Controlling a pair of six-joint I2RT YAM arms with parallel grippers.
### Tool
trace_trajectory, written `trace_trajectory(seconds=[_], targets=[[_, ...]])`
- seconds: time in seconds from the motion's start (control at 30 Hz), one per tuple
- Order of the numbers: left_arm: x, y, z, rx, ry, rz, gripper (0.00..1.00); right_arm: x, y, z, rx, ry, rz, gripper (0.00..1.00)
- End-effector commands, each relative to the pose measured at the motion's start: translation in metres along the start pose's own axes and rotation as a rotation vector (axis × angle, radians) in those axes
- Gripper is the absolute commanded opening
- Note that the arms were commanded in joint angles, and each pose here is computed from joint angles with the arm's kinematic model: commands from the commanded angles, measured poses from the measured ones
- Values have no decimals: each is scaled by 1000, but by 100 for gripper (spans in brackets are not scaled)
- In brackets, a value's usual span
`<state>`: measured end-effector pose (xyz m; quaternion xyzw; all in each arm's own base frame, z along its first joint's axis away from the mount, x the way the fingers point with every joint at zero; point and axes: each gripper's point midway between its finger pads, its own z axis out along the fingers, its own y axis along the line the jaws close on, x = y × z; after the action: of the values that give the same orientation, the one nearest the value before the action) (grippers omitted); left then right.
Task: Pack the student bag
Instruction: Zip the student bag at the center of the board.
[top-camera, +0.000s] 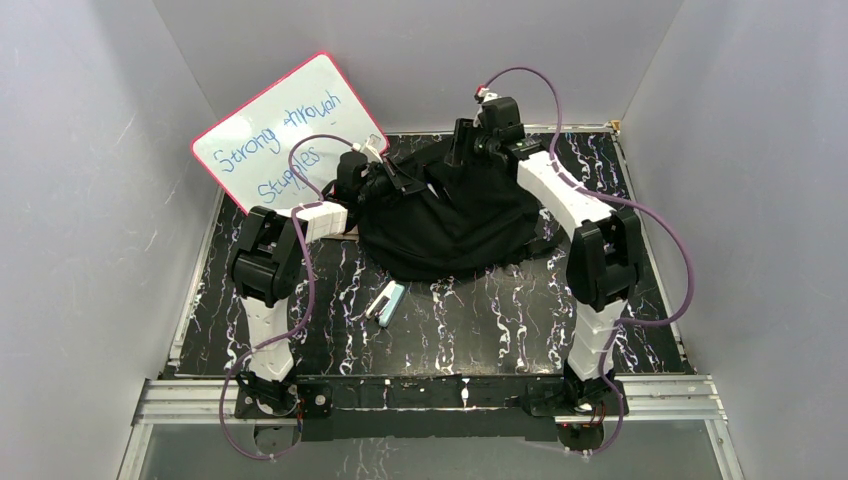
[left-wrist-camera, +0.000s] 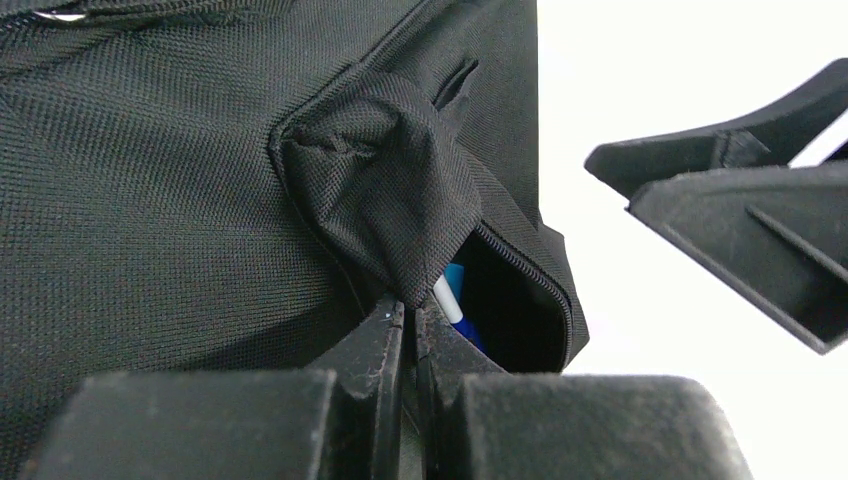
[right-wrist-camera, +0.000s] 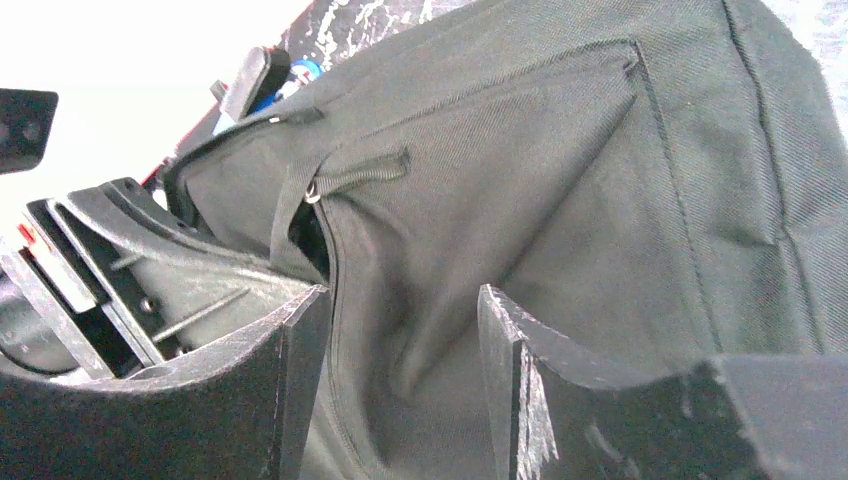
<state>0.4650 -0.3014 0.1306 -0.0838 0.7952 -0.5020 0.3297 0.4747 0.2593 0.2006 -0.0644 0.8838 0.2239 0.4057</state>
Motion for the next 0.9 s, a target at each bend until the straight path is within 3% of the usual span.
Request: trace_trajectory(seconds=[0.0, 0.37, 0.87], targets=[[-15, -44, -16, 99, -22, 65, 0, -38, 29, 3, -177, -75, 143, 62], [-22, -58, -16, 133, -20, 72, 0, -20, 39, 40, -265, 2, 269, 57], [-24, -66, -16, 159, -16, 61, 0, -26, 22, 65, -276, 0, 414, 55]])
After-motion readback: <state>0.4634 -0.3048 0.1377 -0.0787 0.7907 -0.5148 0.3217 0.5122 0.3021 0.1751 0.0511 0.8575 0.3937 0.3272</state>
